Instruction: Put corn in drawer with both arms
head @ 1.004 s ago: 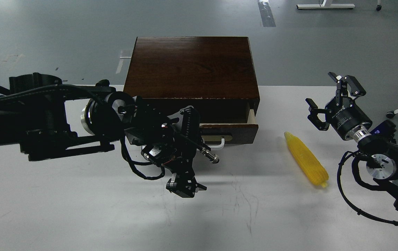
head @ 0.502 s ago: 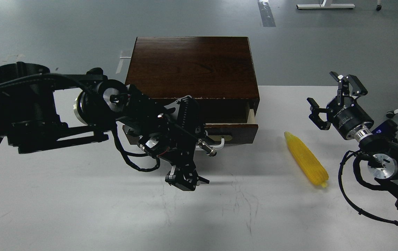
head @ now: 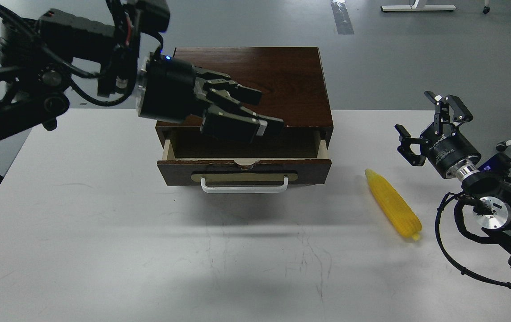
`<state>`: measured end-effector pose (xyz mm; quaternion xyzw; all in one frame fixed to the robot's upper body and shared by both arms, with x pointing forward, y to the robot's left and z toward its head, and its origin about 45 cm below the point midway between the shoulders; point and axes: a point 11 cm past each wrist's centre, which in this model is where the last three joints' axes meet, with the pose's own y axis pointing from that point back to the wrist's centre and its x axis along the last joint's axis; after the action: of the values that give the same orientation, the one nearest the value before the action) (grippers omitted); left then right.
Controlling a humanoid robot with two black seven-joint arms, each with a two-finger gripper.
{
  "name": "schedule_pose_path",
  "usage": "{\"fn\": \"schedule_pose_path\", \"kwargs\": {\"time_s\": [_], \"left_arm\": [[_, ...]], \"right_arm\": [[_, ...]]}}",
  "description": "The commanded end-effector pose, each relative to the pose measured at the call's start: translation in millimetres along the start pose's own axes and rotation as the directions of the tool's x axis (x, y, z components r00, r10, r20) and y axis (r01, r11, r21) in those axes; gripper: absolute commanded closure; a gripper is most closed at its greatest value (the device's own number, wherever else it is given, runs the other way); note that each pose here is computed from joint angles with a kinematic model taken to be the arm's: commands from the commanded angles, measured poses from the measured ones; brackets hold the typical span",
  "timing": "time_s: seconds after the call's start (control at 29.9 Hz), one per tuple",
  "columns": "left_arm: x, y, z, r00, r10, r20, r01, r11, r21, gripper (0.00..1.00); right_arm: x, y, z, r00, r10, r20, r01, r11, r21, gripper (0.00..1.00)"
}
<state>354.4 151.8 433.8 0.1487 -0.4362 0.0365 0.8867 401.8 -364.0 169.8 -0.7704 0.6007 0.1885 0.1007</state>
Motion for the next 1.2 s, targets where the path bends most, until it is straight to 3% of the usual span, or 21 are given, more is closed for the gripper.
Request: {"fn": "schedule_pose_path", "kwargs": {"time_s": [0.0,0.17,0.23,0.47,0.8,1.17], "left_arm": [[41.2,47.5,-13.5,0.924,0.260,-0.279,-0.274,0.962,-0.012,0.02],[63.9,116.3,-61.1,0.710,0.521,-0.474,-0.536,0.836,0.116,0.02],[60.1,151.6,-89.4,0.536,0.623,-0.570,-0.648,0.736,0.196,0.02],[22.4,215.8,-130.8,0.199,0.718,-0.667,-0.755,0.546,0.363,0.02],[-34.1,238.1,-160.4,0.026,0.735,-0.678,-0.721,0.483,0.497,0.02],[-35.0,245.3,-160.9,0.009,0.743,-0.669,-0.725,0.466,0.507,0.02]], "right_arm": [[0.0,-0.3,-1.2,1.000,0.000,0.002,0.000,1.000,0.004,0.00],[0.4,-0.7,-4.6,1.000,-0.004,0.002,0.004,1.000,0.010,0.00],[2.6,0.1,-9.3,1.000,-0.004,-0.005,0.004,1.000,0.015,0.00],[7.0,1.6,-17.9,1.000,-0.003,-0.017,0.003,1.000,0.024,0.00],[11.4,4.1,-26.6,1.000,-0.010,-0.025,0.011,0.999,0.031,0.00],[16.1,8.8,-34.8,0.999,-0.021,-0.032,0.022,0.999,0.035,0.00]]}}
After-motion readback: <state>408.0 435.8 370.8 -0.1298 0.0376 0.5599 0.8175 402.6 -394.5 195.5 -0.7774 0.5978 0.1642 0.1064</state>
